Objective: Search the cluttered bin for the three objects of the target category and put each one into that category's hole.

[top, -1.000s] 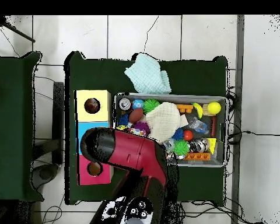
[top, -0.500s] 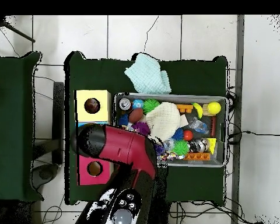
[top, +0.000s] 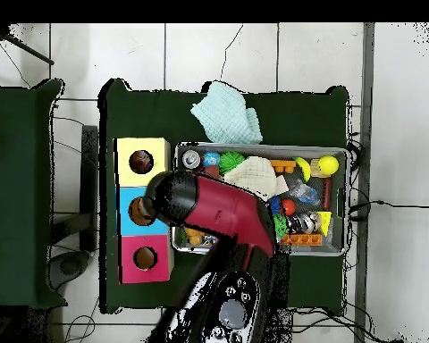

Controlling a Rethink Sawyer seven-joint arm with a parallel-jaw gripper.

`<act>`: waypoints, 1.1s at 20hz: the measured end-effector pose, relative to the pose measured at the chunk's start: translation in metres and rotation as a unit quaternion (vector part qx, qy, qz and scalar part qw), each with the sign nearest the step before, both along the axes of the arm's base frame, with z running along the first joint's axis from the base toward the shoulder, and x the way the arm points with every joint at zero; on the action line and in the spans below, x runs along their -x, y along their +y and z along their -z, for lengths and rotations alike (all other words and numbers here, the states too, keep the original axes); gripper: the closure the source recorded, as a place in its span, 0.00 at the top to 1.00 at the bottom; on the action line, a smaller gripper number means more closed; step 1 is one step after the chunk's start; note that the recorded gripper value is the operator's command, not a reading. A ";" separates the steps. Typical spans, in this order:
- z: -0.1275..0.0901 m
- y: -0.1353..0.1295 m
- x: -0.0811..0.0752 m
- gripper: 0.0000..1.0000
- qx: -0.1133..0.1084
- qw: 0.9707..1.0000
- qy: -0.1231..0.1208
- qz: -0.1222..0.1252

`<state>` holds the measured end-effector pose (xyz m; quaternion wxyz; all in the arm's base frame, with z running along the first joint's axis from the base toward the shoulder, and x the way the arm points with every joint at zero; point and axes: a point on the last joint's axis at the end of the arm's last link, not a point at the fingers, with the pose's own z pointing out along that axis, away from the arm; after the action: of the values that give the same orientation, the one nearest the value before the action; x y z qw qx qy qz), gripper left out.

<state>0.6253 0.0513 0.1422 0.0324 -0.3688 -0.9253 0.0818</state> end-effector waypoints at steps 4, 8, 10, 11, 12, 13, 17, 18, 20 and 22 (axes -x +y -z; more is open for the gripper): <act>-0.025 -0.065 -0.006 0.00 0.005 0.999 -0.017 0.043; -0.051 -0.112 -0.006 0.00 0.014 0.997 -0.038 0.070; -0.055 -0.118 -0.005 0.00 0.017 0.997 -0.040 0.070; -0.057 -0.118 -0.005 0.00 0.019 0.997 -0.041 0.067; -0.058 -0.118 -0.005 0.00 0.021 0.997 -0.041 0.065; -0.058 -0.115 -0.004 0.00 0.023 0.997 -0.040 0.058; -0.053 -0.099 -0.003 0.00 0.028 0.998 -0.034 0.038; -0.052 -0.096 -0.003 0.00 0.028 0.998 -0.033 0.035; -0.046 -0.084 -0.006 0.00 0.028 0.999 -0.030 0.022; -0.039 -0.071 -0.011 0.00 0.029 0.999 -0.028 0.009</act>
<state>0.6359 -0.0193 0.1817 -0.0038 -0.3799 -0.9198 0.0980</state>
